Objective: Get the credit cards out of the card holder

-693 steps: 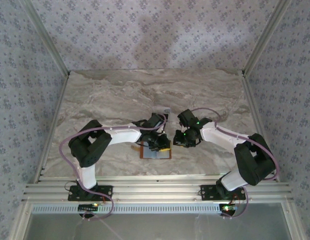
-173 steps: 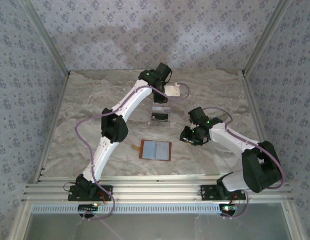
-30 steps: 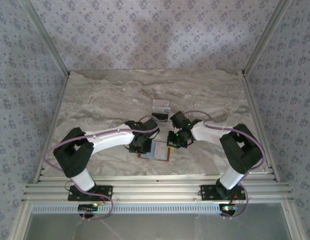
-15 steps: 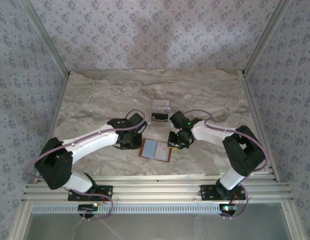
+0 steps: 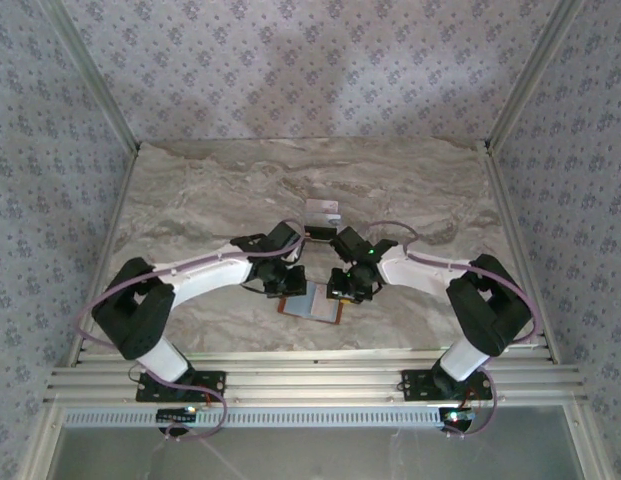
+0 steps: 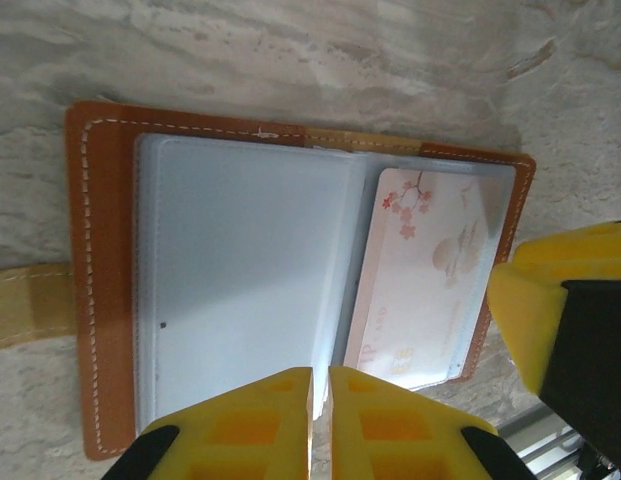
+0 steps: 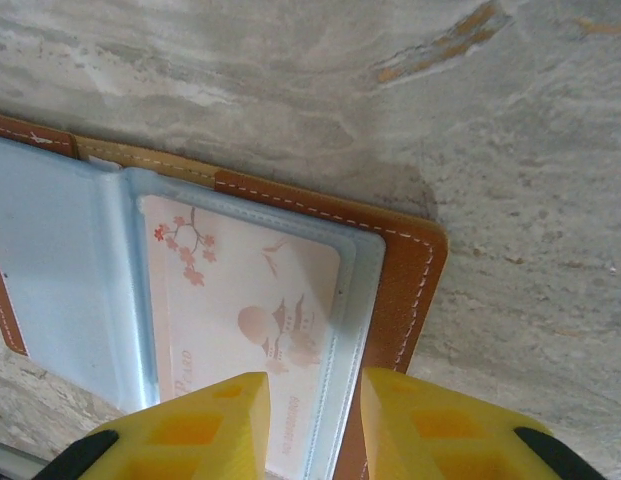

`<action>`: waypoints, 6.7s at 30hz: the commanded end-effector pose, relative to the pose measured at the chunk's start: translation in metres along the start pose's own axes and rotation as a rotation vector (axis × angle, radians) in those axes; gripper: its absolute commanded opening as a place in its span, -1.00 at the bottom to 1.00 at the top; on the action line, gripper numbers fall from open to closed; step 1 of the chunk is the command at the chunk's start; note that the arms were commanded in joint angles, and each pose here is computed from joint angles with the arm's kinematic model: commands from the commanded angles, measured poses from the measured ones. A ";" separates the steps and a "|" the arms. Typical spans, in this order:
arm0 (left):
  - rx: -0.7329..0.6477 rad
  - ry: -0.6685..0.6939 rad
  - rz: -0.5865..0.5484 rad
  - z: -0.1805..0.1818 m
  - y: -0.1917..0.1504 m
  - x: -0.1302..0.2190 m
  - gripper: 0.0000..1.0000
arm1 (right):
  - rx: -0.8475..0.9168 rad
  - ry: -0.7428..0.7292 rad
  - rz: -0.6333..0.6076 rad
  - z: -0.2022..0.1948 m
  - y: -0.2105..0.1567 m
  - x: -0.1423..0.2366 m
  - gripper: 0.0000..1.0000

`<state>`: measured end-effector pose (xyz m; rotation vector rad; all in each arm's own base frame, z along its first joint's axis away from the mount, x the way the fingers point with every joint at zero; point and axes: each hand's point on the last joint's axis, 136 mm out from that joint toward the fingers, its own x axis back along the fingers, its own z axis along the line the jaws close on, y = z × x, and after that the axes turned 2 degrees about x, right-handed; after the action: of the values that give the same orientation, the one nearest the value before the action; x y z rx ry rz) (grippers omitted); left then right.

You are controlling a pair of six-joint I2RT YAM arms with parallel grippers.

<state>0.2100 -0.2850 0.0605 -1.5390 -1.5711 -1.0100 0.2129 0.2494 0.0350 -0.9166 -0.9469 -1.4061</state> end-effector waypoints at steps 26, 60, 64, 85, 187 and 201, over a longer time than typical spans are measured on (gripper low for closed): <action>0.029 -0.033 0.111 -0.011 0.004 -0.036 -0.71 | -0.021 -0.070 0.028 -0.017 -0.002 -0.017 -0.75; 0.057 -0.072 0.167 0.009 -0.017 -0.056 -0.47 | -0.022 -0.068 0.026 -0.017 -0.002 -0.014 -0.76; 0.083 -0.043 0.165 0.022 -0.017 -0.055 -0.42 | -0.021 -0.068 0.025 -0.016 -0.002 -0.014 -0.76; 0.012 0.021 0.223 0.012 -0.028 -0.069 -0.23 | -0.019 -0.070 0.024 -0.016 -0.002 -0.014 -0.76; -0.001 -0.379 0.072 -0.005 -0.014 -0.020 -0.92 | 0.039 -0.253 0.057 -0.028 -0.016 -0.023 -0.45; -0.072 -0.267 0.028 0.014 -0.014 0.015 -0.94 | 0.038 -0.235 0.044 -0.024 -0.013 -0.017 -0.35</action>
<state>0.1970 -0.2746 0.0601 -1.8067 -1.7438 -0.8067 0.2122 0.2577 0.0215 -0.9817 -1.0764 -1.3224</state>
